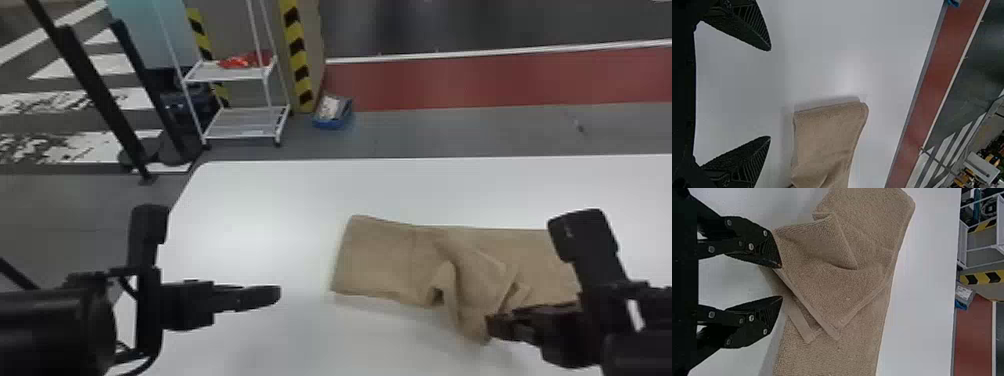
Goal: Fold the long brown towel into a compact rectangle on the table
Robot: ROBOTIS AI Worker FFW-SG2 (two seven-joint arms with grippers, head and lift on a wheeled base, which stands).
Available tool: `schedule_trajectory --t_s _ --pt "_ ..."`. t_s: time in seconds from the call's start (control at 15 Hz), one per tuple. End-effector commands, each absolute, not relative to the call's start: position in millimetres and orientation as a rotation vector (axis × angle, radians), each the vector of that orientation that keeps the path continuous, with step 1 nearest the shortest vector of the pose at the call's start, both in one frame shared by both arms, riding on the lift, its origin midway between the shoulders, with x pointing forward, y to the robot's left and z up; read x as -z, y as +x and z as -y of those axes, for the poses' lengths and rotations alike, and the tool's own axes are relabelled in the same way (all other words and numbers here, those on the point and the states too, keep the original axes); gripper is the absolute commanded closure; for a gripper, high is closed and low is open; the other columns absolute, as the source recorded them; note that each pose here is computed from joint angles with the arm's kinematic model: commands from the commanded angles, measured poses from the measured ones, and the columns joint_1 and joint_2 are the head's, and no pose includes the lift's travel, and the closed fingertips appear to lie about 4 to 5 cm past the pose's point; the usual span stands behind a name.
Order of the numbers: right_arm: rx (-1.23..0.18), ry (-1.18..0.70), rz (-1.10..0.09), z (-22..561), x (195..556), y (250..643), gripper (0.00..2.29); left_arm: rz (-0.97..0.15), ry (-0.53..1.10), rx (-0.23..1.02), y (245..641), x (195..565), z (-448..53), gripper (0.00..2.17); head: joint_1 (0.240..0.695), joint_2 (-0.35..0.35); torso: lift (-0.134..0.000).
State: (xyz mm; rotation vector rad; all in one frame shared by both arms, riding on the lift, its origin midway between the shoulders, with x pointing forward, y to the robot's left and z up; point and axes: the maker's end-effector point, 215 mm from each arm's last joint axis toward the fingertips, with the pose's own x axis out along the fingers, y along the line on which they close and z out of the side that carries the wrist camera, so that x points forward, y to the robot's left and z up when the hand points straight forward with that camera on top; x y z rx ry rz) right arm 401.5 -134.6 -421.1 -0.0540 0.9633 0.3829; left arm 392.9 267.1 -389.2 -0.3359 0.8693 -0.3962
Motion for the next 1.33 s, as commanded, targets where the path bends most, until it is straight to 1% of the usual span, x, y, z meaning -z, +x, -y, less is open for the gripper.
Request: schedule_trajectory --t_s 0.0,0.4,0.47,0.53,0.6,0.67,0.93,1.13,1.2,1.27 --pt "-0.384 -0.055 -0.966 134 422 401 0.57 -0.877 -0.344 0.393 391 390 -268 0.09 0.695 0.188 -0.125" --pt "-0.381 -0.108 -1.010 128 439 394 0.59 -0.879 -0.348 0.392 391 392 -268 0.09 0.695 0.195 -0.125" --pt "-0.385 -0.107 -1.012 126 440 393 0.79 -0.881 -0.350 0.391 390 393 -269 0.09 0.695 0.197 -0.125" --pt "-0.388 -0.105 -1.011 126 439 394 1.04 -0.882 -0.353 0.389 390 393 -270 0.09 0.695 0.199 -0.125" --pt "-0.387 -0.104 -1.011 127 439 393 1.22 -0.880 -0.357 0.391 391 394 -271 0.09 0.695 0.201 -0.125" --pt "-0.387 -0.103 -1.010 127 438 393 1.29 -0.873 -0.353 0.393 392 393 -271 0.09 0.695 0.206 -0.125" --pt "-0.389 -0.088 -1.017 128 441 388 1.30 -0.868 -0.359 0.396 394 393 -273 0.09 0.695 0.205 -0.125" --pt "-0.418 -0.065 -0.994 121 431 385 1.29 -0.869 -0.355 0.392 394 394 -277 0.09 0.695 0.211 -0.125" --pt "-0.420 -0.063 -0.993 121 431 383 1.14 -0.867 -0.354 0.391 394 394 -278 0.09 0.695 0.219 -0.125" --pt "-0.425 -0.060 -0.985 119 428 382 0.57 -0.868 -0.350 0.390 394 393 -280 0.09 0.695 0.223 -0.125"
